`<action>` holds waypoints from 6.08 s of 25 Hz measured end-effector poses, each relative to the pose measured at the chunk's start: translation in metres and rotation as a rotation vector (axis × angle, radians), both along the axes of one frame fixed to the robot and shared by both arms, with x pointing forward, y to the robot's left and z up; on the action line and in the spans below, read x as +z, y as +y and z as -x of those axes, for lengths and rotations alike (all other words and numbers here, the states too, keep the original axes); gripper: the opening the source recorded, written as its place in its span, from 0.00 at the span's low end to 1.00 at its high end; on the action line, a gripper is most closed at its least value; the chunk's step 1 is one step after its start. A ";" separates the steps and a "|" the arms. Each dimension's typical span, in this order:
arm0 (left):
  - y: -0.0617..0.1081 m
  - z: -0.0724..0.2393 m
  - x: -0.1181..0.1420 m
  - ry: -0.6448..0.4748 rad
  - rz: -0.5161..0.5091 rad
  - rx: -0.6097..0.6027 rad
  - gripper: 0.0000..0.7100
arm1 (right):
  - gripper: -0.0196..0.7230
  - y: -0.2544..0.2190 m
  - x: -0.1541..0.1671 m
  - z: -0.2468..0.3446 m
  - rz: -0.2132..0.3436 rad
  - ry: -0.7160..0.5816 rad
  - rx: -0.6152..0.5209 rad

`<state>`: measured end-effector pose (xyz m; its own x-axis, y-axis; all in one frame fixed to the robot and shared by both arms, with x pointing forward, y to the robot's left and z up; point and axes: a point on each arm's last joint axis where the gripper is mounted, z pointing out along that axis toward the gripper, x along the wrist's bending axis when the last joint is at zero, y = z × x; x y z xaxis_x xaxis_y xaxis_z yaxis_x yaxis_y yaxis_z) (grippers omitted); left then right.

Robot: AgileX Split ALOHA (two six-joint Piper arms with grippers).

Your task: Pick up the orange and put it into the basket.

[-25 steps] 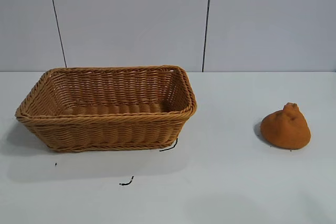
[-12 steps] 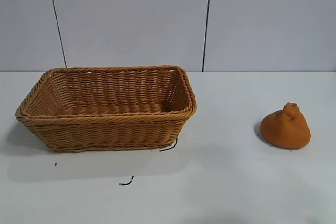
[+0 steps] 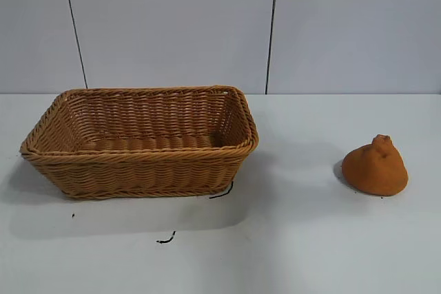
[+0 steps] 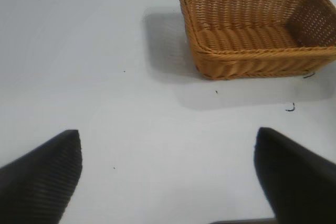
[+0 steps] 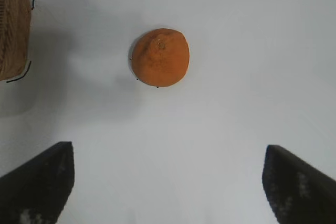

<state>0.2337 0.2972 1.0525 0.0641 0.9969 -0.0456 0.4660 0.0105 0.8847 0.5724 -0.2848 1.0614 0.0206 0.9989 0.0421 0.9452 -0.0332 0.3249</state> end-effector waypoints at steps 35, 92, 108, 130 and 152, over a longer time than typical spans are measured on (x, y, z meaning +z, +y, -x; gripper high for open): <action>0.000 0.000 0.000 0.000 0.000 0.000 0.90 | 0.14 0.006 -0.152 -0.074 -0.029 0.244 0.003; 0.000 0.000 0.000 -0.001 0.000 0.000 0.90 | 0.86 0.284 -0.089 -0.084 -0.091 -0.063 0.565; 0.000 0.000 0.000 0.000 0.000 0.000 0.90 | 0.94 0.190 -0.003 -0.138 0.004 -0.210 0.340; 0.000 0.000 0.000 0.000 0.000 0.000 0.90 | 0.94 0.006 -0.011 -0.165 0.019 -0.117 -0.023; 0.000 0.000 0.000 0.000 0.000 0.000 0.90 | 0.94 -0.007 -0.008 0.142 0.044 0.185 0.035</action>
